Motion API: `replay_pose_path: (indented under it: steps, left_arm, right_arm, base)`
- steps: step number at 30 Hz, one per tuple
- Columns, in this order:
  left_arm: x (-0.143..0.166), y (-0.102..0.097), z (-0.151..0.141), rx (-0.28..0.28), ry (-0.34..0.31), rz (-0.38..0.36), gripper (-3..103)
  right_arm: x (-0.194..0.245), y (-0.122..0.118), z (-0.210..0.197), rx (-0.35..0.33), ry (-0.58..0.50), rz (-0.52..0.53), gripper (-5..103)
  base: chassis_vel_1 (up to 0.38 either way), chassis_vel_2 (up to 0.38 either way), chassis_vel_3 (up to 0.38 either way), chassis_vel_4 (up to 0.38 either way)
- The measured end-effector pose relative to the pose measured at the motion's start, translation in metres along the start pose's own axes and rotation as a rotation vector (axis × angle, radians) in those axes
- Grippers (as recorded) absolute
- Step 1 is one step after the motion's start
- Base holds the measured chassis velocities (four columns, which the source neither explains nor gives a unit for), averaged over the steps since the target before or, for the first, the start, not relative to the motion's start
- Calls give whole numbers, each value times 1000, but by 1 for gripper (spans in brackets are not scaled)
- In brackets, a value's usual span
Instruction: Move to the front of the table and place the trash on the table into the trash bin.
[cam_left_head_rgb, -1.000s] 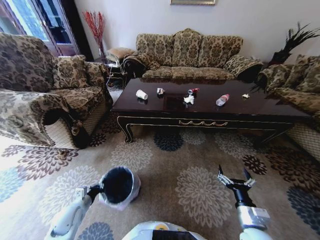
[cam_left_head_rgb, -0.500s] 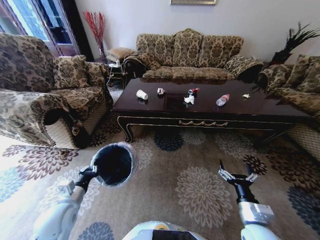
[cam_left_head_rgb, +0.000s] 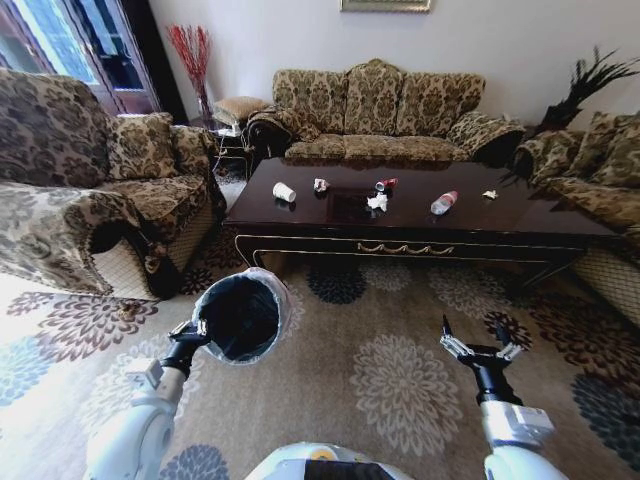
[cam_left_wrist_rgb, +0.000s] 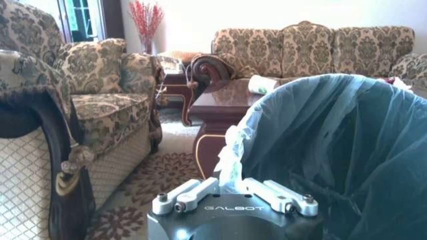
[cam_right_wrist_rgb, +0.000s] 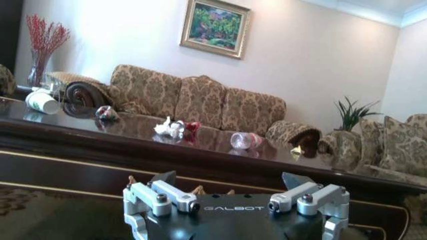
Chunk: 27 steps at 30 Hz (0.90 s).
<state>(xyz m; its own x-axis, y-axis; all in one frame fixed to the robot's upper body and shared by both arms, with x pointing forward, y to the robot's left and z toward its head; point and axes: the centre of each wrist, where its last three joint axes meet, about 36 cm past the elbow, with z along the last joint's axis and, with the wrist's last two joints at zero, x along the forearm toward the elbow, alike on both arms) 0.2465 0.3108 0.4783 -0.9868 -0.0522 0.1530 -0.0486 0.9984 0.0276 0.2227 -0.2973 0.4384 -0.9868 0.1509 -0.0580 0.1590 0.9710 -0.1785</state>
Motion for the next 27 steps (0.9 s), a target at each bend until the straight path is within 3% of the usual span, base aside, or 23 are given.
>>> replay_pose_path:
  steps: [27]
  left_arm:
    - [-3,3,-1,-10,5,14,1]
  right_arm:
    - [-1,4,1,15,8,-13,100]
  base:
    - [0,0,0,0]
